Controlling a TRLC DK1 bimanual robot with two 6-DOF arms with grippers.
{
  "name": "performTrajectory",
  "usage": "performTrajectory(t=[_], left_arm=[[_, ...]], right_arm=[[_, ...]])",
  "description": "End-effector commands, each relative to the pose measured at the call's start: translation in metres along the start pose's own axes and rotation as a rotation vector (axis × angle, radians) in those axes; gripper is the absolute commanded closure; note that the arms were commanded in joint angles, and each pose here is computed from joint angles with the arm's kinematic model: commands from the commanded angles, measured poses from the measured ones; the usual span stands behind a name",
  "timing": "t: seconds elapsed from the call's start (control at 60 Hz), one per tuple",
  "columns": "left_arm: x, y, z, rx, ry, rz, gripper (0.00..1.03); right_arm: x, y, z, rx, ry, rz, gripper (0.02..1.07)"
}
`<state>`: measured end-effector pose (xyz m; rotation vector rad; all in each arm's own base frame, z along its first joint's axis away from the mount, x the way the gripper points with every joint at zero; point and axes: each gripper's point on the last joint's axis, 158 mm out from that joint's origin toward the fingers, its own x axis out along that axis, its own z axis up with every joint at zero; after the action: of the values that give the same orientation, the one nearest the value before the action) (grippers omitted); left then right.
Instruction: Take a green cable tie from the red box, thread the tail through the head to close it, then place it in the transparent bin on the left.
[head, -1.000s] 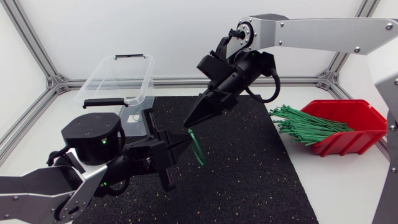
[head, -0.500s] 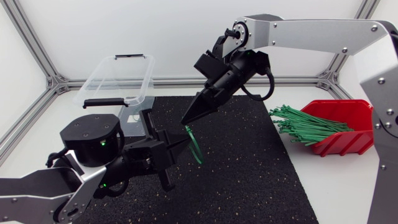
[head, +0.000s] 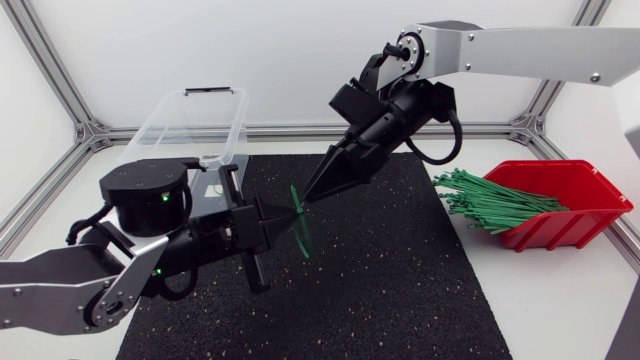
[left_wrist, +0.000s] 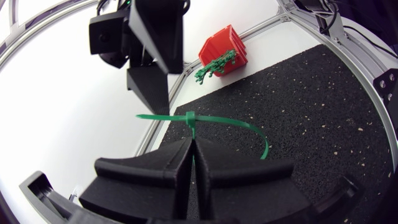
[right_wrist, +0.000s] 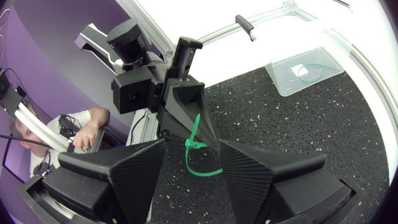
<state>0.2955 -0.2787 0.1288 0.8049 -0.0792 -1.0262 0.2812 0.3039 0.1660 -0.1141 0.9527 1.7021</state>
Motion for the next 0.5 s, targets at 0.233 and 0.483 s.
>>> performTrajectory(t=[0.233,0.483], left_arm=[[-0.018,0.078,0.020,-0.068,0.007,0.087,1.00],[-0.034,0.140,0.021,-0.117,0.065,0.159,1.00]], right_arm=[[-0.019,-0.021,-0.045,-0.051,0.122,-0.155,0.07],[-0.030,-0.061,-0.073,-0.148,0.228,-0.396,0.07]])
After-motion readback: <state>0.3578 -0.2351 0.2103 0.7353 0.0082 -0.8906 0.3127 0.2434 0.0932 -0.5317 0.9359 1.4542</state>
